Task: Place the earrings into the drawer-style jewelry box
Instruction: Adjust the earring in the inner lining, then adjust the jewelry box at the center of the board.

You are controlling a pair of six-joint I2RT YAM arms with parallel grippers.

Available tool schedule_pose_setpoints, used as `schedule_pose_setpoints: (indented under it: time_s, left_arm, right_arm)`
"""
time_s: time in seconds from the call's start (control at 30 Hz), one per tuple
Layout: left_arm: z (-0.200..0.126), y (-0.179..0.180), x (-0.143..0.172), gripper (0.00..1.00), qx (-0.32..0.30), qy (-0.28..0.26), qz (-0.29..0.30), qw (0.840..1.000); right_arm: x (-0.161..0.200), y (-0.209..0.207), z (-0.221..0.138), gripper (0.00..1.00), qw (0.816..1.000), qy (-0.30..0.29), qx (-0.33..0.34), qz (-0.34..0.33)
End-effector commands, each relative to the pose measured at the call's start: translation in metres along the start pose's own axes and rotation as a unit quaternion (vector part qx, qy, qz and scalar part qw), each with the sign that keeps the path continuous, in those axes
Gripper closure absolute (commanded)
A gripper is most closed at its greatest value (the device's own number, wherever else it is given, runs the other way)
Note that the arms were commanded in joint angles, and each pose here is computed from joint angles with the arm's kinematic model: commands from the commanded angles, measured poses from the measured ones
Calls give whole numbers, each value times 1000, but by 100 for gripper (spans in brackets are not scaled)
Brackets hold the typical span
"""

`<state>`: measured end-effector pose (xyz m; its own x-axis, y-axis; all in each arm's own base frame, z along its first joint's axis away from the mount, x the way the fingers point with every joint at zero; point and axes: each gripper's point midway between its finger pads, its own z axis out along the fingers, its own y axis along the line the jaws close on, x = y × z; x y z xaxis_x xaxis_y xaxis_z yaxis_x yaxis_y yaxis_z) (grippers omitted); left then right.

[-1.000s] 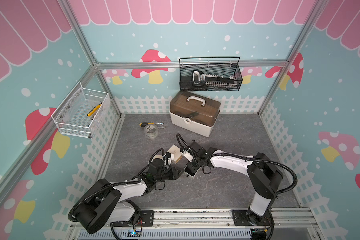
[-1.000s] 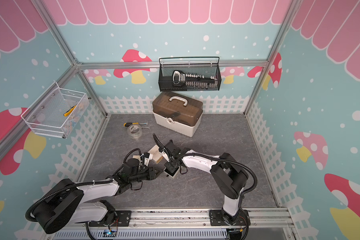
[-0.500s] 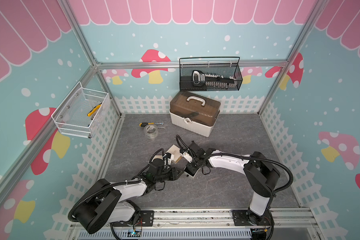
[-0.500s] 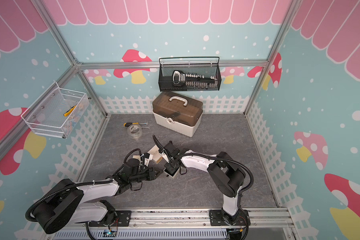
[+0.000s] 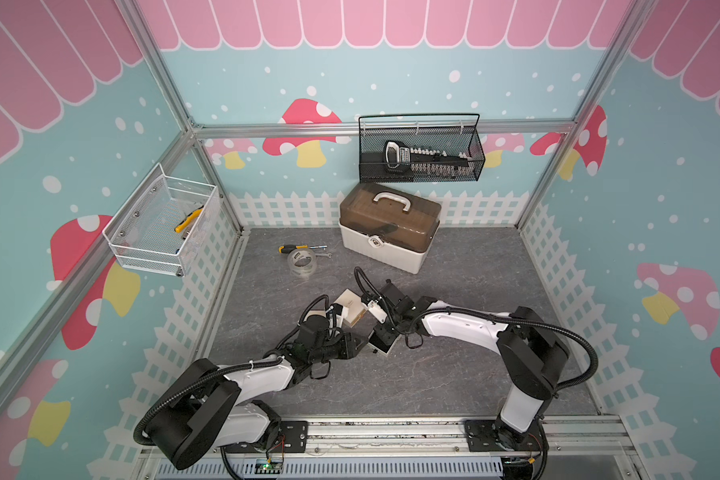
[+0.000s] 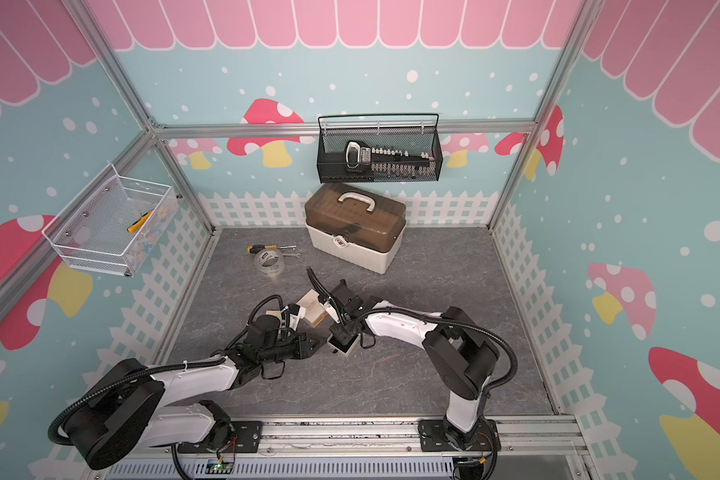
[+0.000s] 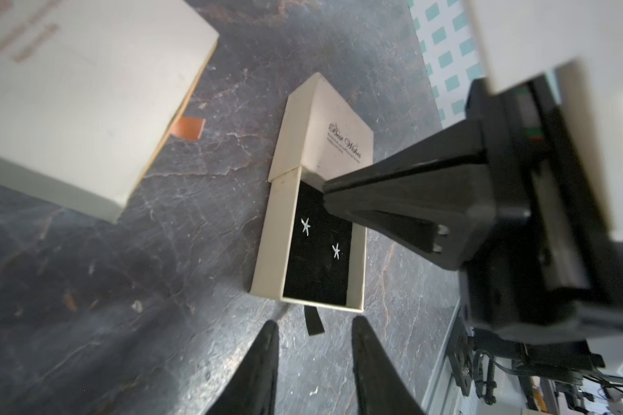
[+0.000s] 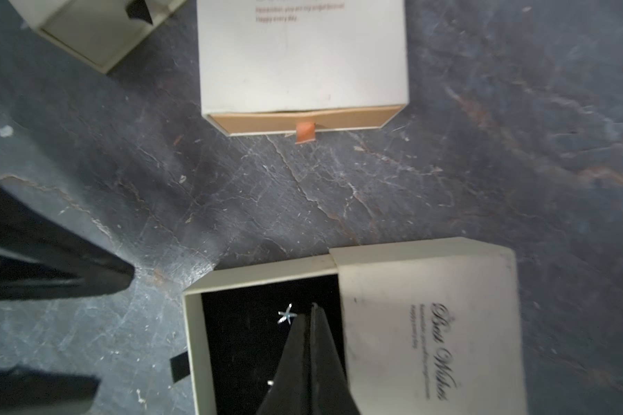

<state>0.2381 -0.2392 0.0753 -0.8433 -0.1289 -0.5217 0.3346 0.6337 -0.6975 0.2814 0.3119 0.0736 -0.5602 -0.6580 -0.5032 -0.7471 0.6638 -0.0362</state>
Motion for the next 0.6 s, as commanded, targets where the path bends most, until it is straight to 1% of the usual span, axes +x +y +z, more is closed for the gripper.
schedule_pose_setpoints:
  time_s: [0.0,0.2,0.3,0.37,0.47,0.57]
  left_arm:
    - [-1,-4,-17,62,-14,-13,31,999]
    - [10,-6,-22,55,-15,3,38,999]
    - [16,-2,-22,48,-20,9,38,999]
    - [21,-2,-21,44,-17,16,36,999]
    - [28,-5,-19,39,-6,22,32,999]
    - [35,-7,-9,35,-3,39,30,999]
  right_arm:
    - [-5,-16,-20,96,999,-29,34,22]
    - [21,-28,-26,96,997,1,52,62]
    - [33,-28,-27,96,996,17,42,77]
    - [41,-31,-26,96,995,33,49,84]
    - [54,-42,-25,96,991,52,66,109]
    - [63,-54,-25,96,985,58,79,140]
